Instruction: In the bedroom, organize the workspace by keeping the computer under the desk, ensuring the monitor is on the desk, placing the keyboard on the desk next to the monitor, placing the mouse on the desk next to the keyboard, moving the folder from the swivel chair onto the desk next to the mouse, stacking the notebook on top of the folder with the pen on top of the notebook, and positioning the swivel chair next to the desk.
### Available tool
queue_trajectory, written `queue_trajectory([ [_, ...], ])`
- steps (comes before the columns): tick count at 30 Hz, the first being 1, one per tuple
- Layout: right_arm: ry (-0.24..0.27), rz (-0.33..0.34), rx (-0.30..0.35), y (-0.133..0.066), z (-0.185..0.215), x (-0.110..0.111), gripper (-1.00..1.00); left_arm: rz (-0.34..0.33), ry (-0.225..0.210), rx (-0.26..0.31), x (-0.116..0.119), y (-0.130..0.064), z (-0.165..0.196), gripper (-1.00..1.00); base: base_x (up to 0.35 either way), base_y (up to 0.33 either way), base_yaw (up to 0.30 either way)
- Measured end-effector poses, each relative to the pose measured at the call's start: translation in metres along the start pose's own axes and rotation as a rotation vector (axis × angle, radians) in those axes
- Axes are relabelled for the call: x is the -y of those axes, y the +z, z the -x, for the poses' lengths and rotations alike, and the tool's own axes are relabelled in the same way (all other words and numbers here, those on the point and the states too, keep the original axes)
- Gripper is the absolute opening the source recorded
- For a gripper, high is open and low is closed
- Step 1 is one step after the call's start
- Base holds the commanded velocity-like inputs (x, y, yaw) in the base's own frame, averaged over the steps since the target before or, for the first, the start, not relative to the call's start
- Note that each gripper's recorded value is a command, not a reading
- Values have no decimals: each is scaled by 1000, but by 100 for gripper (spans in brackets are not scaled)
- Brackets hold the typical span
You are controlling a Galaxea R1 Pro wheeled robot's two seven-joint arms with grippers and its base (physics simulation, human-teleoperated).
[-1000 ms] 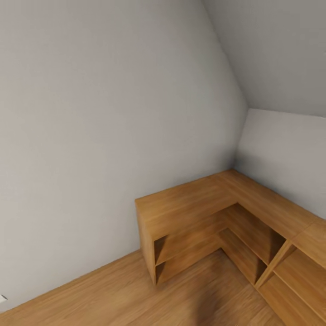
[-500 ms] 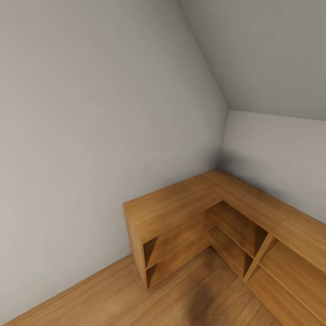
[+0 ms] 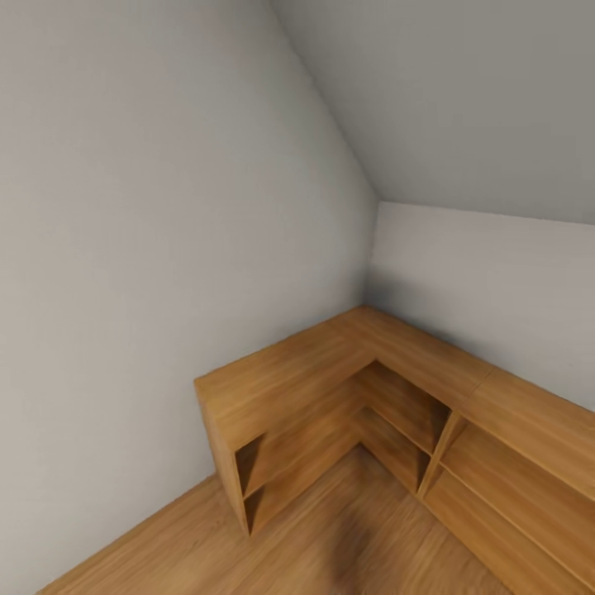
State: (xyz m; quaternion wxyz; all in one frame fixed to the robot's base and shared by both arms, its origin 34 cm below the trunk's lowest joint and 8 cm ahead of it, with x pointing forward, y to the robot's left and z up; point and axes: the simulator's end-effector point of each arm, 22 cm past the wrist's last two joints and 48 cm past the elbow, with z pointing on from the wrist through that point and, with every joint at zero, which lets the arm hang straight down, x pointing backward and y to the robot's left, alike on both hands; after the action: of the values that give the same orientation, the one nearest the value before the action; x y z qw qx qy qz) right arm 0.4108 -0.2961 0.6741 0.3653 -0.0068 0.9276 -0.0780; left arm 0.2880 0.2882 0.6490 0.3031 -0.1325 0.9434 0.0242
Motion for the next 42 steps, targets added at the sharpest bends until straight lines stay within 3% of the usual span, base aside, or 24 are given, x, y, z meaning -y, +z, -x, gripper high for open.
queue_trajectory([
  [6, 1, 3, 0, 0, 0, -2, 100, 0, 0, 0, 0, 0, 0, 100, 0, 0, -265],
  [17, 24, 33, -1, -3, 2, -30, 100, 0, 0, 0, 0, 0, 0, 100, 0, 0, -263],
  [33, 28, 34, -1, -4, 2, -32, 100, 0, 0, 0, 0, 0, 0, 100, 4, 0, -262],
  [42, 29, 34, -1, -4, 2, -32, 100, -2, 0, 1, 1, 0, 0, 100, 156, 0, -262],
])
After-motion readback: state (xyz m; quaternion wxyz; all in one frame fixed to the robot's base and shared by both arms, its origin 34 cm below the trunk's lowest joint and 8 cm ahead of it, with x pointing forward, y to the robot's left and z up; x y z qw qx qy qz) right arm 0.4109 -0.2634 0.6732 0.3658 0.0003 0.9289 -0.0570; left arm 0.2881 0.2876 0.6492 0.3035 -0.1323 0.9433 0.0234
